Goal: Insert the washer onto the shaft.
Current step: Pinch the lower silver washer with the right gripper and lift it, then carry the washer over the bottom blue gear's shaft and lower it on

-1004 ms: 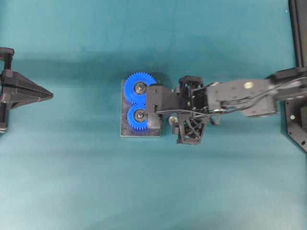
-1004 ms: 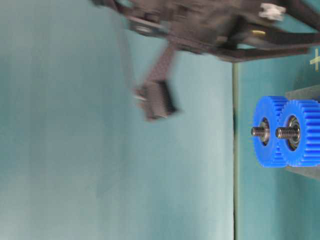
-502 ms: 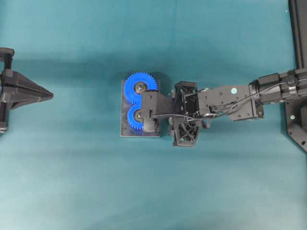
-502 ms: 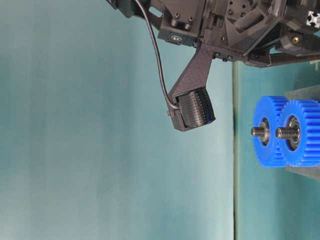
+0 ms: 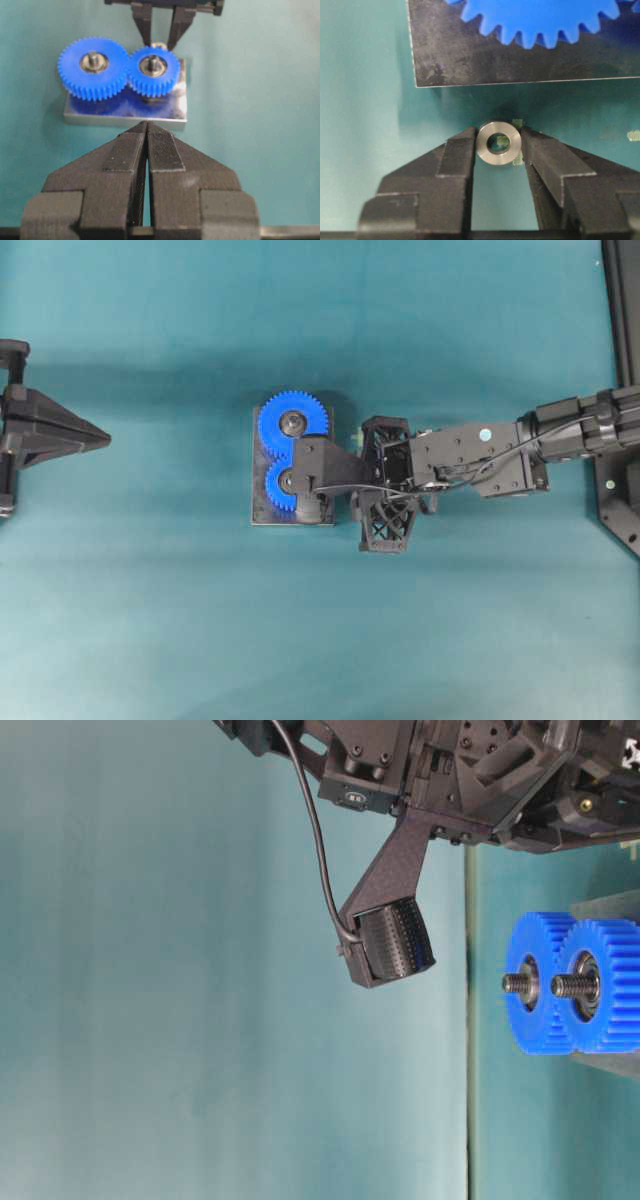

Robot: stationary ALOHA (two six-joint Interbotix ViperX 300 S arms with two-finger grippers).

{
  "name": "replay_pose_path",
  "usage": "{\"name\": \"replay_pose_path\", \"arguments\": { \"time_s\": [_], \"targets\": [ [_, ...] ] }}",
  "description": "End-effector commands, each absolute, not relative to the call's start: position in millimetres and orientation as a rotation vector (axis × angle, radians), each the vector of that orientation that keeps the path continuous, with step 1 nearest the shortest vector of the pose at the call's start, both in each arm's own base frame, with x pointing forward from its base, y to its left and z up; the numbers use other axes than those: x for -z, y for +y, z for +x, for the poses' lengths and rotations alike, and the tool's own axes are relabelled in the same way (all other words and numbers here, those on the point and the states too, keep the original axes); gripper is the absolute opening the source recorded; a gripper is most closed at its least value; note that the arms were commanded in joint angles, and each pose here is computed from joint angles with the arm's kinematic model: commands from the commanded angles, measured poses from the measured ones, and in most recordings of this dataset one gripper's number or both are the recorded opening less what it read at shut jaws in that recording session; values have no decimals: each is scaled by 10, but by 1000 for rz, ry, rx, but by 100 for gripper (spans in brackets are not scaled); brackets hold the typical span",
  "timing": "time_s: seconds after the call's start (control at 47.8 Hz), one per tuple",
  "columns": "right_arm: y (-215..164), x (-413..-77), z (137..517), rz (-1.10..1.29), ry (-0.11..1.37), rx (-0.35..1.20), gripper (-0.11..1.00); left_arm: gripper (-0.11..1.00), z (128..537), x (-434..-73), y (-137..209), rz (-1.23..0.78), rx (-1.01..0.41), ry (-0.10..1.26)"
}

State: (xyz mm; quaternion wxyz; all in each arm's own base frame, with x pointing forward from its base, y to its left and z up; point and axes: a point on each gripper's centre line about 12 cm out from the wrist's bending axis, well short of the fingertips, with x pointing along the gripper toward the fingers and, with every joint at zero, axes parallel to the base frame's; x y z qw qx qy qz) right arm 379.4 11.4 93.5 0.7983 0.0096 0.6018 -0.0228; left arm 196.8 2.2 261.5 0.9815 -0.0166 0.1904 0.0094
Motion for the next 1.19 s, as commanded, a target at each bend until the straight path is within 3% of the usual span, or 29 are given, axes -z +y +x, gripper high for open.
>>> {"name": "replay_pose_path", "arguments": {
  "time_s": [0.0, 0.397, 0.711, 1.171],
  "targets": [
    [-29, -977, 3805, 51, 1288, 90, 33, 1, 1989, -2682, 26, -35, -21, 362],
    [-114, -1542, 3878, 13, 1245, 112, 33, 1, 1987, -2660, 26, -35, -21, 368],
    [-58, -2051, 4254, -40, 1147, 103, 33, 1, 1983, -2650, 26, -35, -21, 369],
    [74, -2075, 4472, -66, 1134, 73, 33, 1, 1968, -2647, 26, -35, -21, 366]
  ]
}}
